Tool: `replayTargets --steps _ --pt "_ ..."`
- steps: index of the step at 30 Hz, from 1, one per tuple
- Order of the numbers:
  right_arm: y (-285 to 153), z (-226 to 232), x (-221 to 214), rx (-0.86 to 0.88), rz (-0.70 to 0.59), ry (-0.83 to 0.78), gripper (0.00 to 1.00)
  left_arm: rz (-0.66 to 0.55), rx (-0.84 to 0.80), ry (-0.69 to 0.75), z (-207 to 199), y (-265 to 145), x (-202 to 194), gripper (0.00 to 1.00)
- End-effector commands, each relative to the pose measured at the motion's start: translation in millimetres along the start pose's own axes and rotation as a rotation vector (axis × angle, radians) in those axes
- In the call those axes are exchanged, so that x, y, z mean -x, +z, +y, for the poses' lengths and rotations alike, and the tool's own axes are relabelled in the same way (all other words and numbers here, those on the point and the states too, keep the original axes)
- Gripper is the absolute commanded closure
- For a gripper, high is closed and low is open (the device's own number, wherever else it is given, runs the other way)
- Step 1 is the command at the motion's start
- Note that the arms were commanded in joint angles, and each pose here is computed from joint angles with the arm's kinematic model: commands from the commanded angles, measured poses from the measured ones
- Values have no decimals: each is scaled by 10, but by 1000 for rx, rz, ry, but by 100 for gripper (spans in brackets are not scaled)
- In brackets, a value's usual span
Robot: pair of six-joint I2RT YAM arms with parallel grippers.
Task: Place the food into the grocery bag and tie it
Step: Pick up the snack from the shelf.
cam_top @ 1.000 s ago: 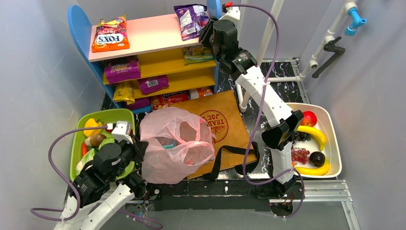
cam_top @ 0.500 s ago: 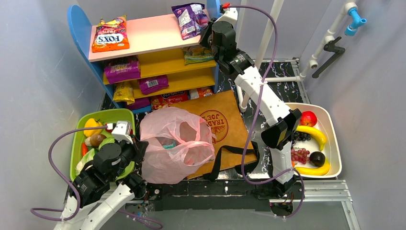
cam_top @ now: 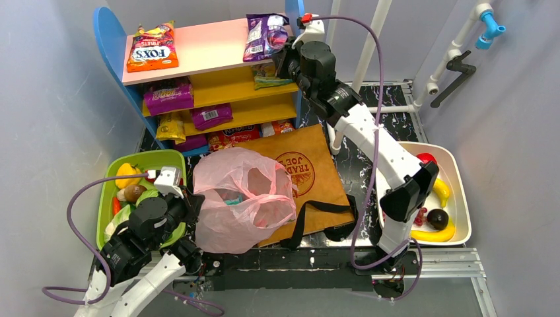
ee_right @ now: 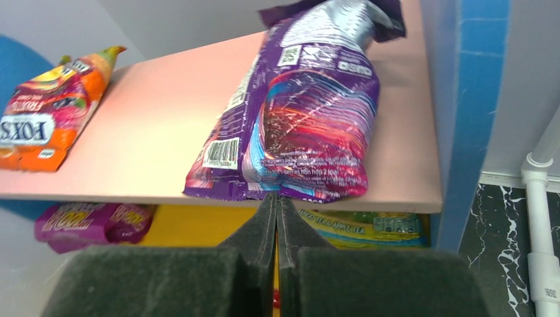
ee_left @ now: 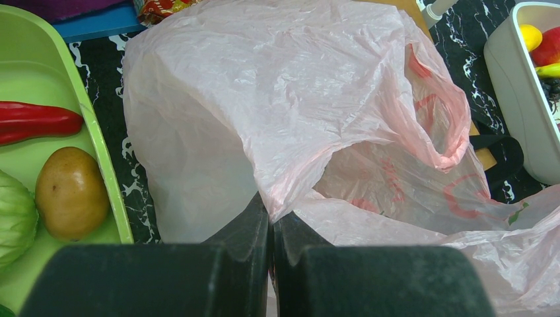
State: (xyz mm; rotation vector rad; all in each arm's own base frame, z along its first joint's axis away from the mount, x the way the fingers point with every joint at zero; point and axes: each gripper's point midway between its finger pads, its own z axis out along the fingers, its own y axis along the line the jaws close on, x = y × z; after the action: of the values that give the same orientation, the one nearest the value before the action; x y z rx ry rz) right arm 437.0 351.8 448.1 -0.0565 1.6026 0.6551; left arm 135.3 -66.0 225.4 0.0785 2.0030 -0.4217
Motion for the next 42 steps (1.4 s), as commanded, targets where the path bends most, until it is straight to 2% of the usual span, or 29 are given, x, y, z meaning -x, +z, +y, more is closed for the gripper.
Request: replayTargets --steps 1,9,10,11,12,13,15,19,23,35,37,39,42 --pt "-334 322 377 123 -87 -16 99 13 16 11 13 51 -18 100" --pt "-531 280 331 108 -85 4 99 17 19 11 14 57 -23 100" --pt "-530 264 302 99 -78 12 82 19 19 11 15 59 -26 100" --pt "-526 245 275 90 -71 19 59 18 19 11 14 57 -24 100" --pt "-521 229 246 83 -65 25 44 16 19 11 15 55 -20 100" --pt "-520 219 218 78 -58 32 34 14 19 11 15 54 -19 100" --pt "-517 188 178 65 -50 48 26 14 20 8 19 50 -21 100" --pt "-512 141 173 45 -56 83 22 13 23 7 25 51 -22 100" --pt "-468 48 208 11 -64 125 19 10 22 6 24 47 -16 100" --pt "-252 165 371 85 -90 184 16 9 21 6 24 44 -16 100" --pt "-211 195 379 90 -84 184 24 9 19 5 21 42 -17 100" --pt "-192 218 367 102 -76 182 48 8 19 6 23 42 -20 100" --pt "-180 187 340 91 -69 182 66 7 18 5 22 40 -16 100"
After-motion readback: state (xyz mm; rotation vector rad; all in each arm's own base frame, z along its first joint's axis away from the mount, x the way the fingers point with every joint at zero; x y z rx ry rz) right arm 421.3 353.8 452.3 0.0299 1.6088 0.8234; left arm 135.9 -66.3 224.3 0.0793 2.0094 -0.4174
